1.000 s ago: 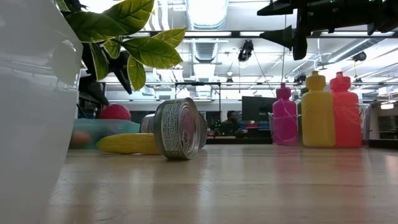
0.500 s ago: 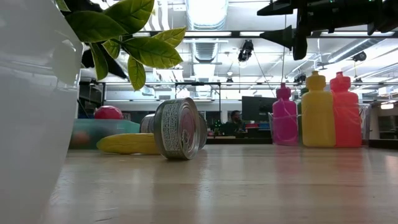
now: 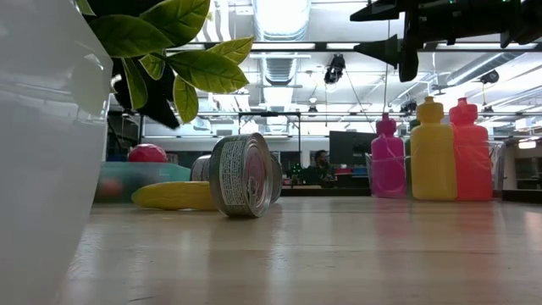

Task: Pick & Place Food Item
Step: Put the yellow banana into the green bin

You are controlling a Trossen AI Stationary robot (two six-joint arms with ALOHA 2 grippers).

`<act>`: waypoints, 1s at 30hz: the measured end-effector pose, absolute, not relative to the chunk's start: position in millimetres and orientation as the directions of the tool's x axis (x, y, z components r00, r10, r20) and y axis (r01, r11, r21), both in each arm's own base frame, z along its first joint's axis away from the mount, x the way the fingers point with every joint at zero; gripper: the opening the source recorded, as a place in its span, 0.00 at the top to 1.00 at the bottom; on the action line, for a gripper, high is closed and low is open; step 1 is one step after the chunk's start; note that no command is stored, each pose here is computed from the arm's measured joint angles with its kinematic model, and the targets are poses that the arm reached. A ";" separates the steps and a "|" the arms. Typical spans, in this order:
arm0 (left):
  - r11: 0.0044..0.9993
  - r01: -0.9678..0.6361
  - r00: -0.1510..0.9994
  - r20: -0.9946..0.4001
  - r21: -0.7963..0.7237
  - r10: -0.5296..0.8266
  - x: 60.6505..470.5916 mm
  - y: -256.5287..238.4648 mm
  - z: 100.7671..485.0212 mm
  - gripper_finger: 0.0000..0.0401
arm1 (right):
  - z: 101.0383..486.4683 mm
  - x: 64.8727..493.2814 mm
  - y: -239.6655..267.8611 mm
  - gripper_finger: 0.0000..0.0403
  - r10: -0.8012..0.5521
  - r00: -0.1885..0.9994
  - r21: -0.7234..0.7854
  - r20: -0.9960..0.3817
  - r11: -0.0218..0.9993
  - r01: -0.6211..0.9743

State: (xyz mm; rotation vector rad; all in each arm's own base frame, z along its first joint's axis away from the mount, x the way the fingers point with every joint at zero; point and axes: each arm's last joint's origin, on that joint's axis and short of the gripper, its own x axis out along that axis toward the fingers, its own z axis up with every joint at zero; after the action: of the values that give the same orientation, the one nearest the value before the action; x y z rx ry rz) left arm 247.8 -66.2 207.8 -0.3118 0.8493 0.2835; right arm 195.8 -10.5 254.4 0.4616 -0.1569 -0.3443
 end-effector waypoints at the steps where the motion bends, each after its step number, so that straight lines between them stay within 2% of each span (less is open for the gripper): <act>1: 0.919 -0.363 0.614 -0.781 -0.152 0.113 250.3 -67.2 202.6 0.00 | 254.4 195.8 -10.4 0.31 -0.359 0.931 0.461 0.070 0.839 0.289; 5: 0.921 -0.372 0.550 -0.828 -0.120 0.114 257.7 -68.3 183.0 0.00 | 254.4 195.8 -10.5 0.31 -0.360 0.930 0.461 0.070 0.839 0.289; 12: 0.939 -0.340 0.502 -0.854 -0.048 0.138 266.4 -63.2 165.0 0.01 | 254.4 195.8 -10.4 0.31 -0.359 0.931 0.461 0.071 0.839 0.288; 24: 0.939 -0.327 0.486 -0.871 -0.107 0.070 280.0 -31.5 155.2 0.01 | 254.5 195.7 -10.5 0.31 -0.359 0.931 0.461 0.071 0.839 0.289; 30: 0.940 -0.327 0.433 -0.900 -0.100 0.055 282.9 -31.7 139.2 0.01 | 254.4 195.8 -10.5 0.31 -0.359 0.931 0.461 0.071 0.839 0.289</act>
State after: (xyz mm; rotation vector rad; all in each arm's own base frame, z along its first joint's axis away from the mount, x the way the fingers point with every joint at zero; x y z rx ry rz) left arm 282.9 -31.7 139.2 -0.2773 1.1010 0.2417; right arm 195.8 -10.5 254.4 0.4615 -0.1568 -0.3444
